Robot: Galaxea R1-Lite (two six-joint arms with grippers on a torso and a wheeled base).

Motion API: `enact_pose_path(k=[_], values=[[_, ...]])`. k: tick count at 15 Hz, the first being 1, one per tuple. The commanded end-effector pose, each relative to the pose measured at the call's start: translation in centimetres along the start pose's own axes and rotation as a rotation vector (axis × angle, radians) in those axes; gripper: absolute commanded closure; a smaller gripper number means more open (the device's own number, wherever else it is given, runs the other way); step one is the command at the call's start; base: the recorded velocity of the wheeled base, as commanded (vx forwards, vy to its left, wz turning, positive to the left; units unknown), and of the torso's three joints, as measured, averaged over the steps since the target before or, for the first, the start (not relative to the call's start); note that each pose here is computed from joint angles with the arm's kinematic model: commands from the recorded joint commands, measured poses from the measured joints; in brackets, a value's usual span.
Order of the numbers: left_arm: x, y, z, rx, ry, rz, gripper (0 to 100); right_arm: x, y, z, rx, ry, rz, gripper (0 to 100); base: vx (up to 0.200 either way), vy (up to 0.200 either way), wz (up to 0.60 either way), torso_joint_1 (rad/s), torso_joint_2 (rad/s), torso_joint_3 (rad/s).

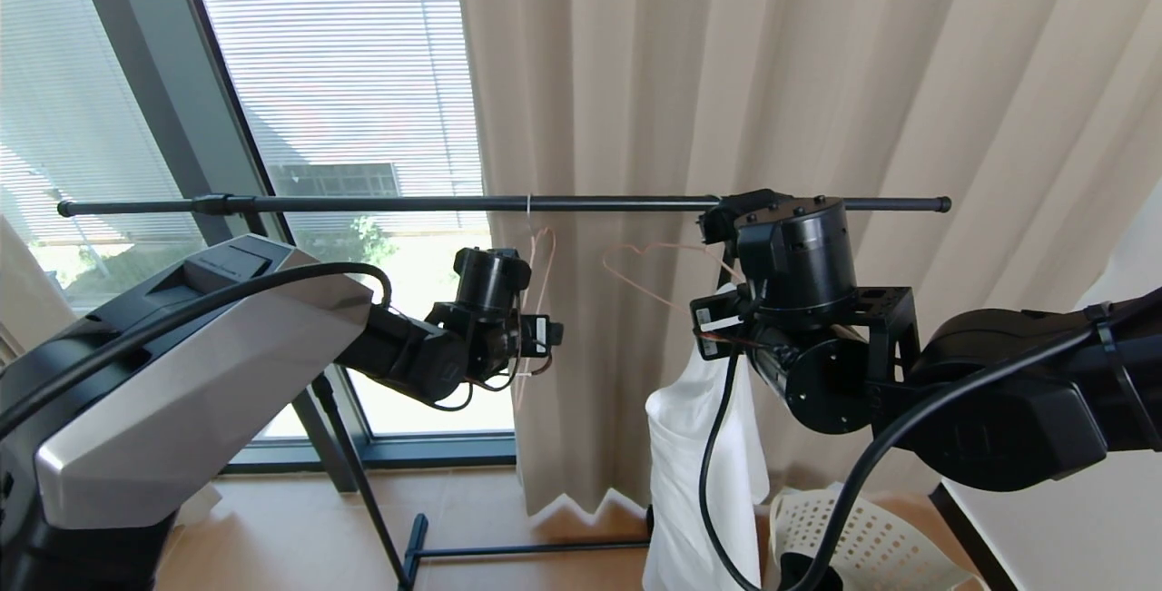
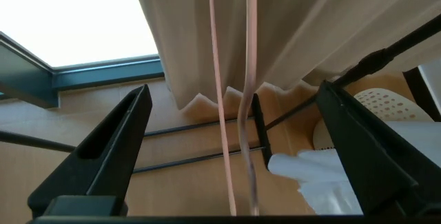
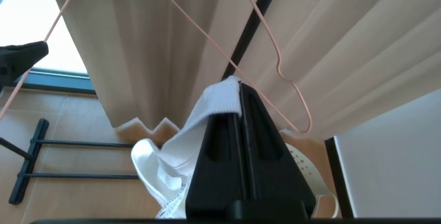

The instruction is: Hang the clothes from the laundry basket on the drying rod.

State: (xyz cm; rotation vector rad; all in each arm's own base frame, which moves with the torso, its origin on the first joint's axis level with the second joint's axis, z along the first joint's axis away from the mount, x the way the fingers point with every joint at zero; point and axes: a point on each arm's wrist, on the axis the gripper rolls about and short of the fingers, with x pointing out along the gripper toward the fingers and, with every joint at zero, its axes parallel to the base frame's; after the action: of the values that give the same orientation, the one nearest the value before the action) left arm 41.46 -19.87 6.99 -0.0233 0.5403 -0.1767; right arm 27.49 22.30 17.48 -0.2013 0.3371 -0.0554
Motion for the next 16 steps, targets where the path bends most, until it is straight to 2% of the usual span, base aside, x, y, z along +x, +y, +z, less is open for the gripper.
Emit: enact_pose_path(k=[1, 3, 9, 10, 16], values=[[0.59, 0.02, -0.23, -0.005, 0.001, 0.009, 0, -0.05, 0.03, -0.02, -0.001, 0.000, 0.002, 100, 0.000, 0.000, 0.00, 0.000, 0.00, 0.000], [1.05, -0.10, -0.29, -0.022, -0.006, 0.028, 0, -0.05, 0.10, -0.07, -0.002, 0.001, 0.003, 100, 0.000, 0.000, 0.00, 0.000, 0.00, 0.000], [1.21, -0.15, -0.52, -0.019, -0.004, 0.032, 0, -0.05, 0.10, -0.07, -0.002, 0.001, 0.003, 100, 0.000, 0.000, 0.00, 0.000, 0.00, 0.000], [1.20, -0.20, -0.61, -0.018, -0.003, 0.033, 100, -0.05, 0.10, -0.07, -0.002, 0.001, 0.003, 100, 0.000, 0.000, 0.00, 0.000, 0.00, 0.000], [1.13, -0.12, -0.54, -0.017, -0.003, 0.034, 100, -0.05, 0.10, -0.07, -0.002, 0.001, 0.003, 100, 0.000, 0.000, 0.00, 0.000, 0.00, 0.000]])
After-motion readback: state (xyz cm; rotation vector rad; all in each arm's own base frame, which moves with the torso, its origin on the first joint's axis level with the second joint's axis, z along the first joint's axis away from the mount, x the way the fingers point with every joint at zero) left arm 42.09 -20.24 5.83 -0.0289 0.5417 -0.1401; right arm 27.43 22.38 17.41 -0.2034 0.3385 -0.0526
